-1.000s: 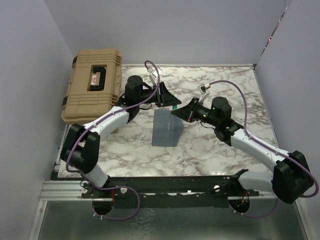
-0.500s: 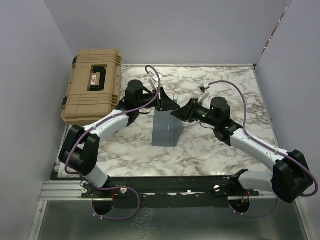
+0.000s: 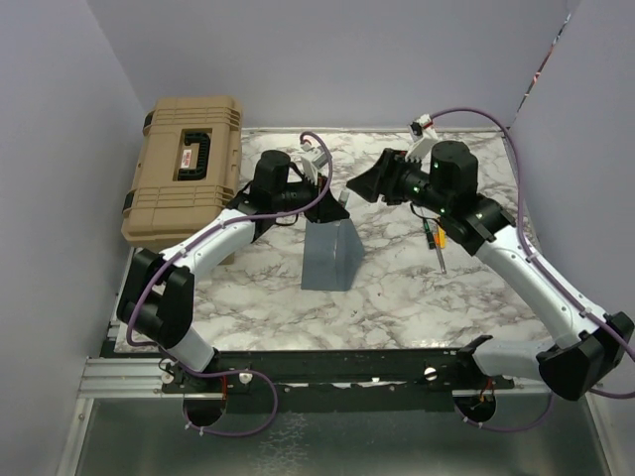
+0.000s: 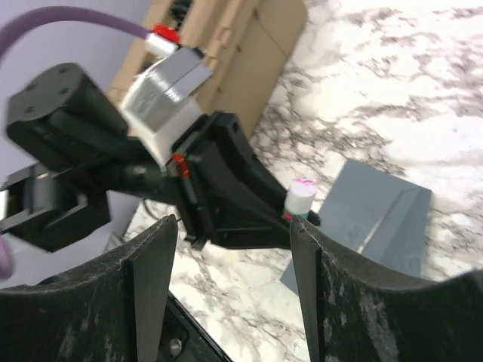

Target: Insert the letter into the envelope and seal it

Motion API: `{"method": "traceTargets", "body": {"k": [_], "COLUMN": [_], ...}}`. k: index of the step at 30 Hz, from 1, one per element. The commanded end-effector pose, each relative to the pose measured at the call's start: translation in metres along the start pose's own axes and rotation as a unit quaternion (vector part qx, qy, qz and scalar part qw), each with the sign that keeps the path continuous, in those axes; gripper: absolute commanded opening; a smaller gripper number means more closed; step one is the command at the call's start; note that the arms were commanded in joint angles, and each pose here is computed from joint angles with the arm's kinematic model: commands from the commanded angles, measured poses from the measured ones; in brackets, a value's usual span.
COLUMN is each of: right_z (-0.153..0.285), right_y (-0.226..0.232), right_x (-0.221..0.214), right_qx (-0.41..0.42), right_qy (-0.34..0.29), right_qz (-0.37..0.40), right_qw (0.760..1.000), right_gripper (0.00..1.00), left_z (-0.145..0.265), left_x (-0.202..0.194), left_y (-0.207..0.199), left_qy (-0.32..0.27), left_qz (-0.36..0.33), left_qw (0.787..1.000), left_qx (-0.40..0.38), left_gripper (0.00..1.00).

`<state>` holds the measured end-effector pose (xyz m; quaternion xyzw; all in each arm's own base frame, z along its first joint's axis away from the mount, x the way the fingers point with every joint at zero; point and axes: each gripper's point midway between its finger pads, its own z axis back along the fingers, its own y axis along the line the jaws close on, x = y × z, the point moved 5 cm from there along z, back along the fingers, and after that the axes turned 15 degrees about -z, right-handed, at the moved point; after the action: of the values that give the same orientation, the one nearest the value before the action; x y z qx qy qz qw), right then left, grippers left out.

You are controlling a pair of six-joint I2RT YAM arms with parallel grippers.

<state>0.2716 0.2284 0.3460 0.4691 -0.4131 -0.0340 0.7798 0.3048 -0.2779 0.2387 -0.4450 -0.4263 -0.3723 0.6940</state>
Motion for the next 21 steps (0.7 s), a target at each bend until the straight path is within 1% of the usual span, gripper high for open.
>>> {"method": "traceTargets", "body": {"k": [1, 4, 9, 18, 21], "right_z": [-0.013, -0.021, -0.030, -0.047, -0.051], "right_y": [-0.051, -0.049, -0.055, -0.063, -0.066], "right_x": [-0.032, -0.033, -0.038, -0.047, -0.050], "right_qx": [-0.125, -0.109, -0.113, -0.098, -0.097], "right_qy": [0.081, 0.084, 0.099, 0.101, 0.106], "right_qz": [-0.014, -0.019, -0.029, -0.057, -0.059], "right_qw": [0.989, 0.990, 0.988, 0.988, 0.988], "right_gripper": [0.65, 0.63, 0.53, 0.42, 0.41], "left_z": [0.005, 0.004, 0.004, 0.000, -0.001], "left_x": [-0.003, -0.004, -0.004, -0.005, -0.006], "left_y": [-0.007, -0.008, -0.009, -0.017, -0.019], "left_qy": [0.018, 0.018, 0.019, 0.022, 0.022], "left_qz": [-0.052, -0.054, -0.052, -0.051, -0.052], "left_qw": [0.998, 0.998, 0.998, 0.998, 0.998], "left_qx": [0.000, -0.002, -0.005, -0.020, -0.023], "left_gripper": [0.00, 0.00, 0.00, 0.00, 0.00]}}
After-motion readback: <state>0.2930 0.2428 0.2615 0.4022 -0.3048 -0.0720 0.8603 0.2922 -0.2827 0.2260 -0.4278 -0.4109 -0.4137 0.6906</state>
